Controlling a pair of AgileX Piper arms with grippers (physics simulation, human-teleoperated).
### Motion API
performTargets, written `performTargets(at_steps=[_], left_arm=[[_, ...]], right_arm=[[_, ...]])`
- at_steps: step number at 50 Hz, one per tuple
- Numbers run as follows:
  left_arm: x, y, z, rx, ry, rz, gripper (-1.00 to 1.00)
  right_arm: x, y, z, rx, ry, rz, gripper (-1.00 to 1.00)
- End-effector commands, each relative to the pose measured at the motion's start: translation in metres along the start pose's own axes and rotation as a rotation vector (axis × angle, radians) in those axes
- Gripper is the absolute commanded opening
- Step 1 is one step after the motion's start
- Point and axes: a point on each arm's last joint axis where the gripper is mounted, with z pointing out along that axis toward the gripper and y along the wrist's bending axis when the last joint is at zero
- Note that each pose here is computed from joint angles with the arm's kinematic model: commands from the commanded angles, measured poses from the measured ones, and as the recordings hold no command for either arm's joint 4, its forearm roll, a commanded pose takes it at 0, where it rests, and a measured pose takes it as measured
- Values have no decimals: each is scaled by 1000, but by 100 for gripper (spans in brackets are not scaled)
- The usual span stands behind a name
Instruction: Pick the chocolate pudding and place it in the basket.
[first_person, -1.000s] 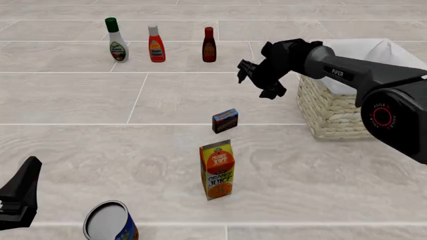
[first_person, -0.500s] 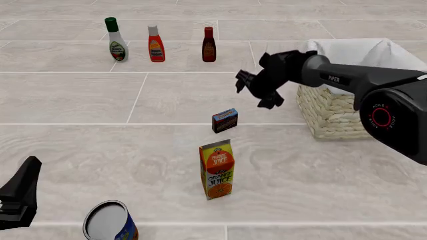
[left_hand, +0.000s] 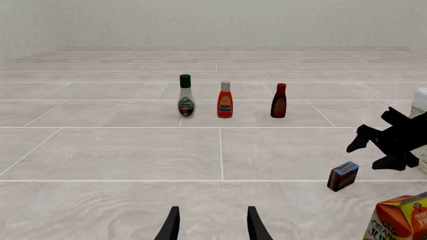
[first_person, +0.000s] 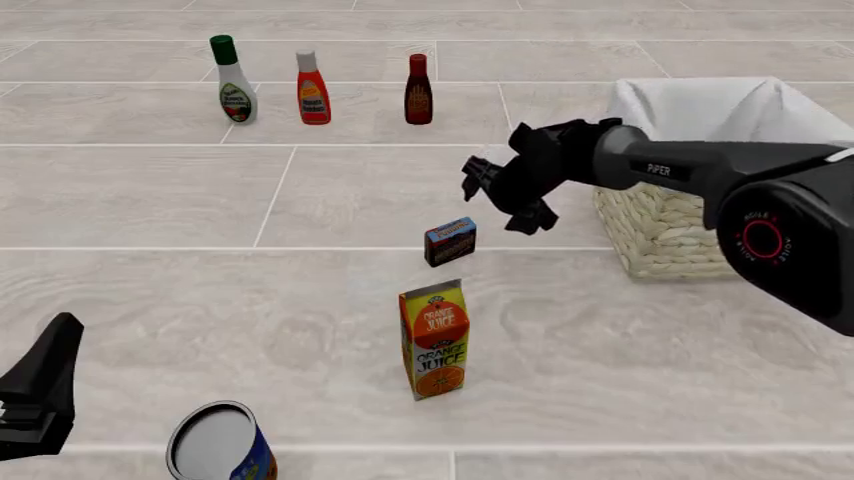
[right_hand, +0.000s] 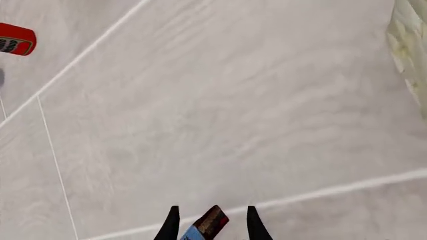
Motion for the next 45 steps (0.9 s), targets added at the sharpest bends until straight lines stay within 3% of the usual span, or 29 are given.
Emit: performTargets(at_steps=[1,45], left_arm=[[0,0,0,0,0,0,100],[0,0,0,0,0,0,100]], right_arm=[[15,4,3,-14,11,2,100],[50,6,21,-30,43,39,100]])
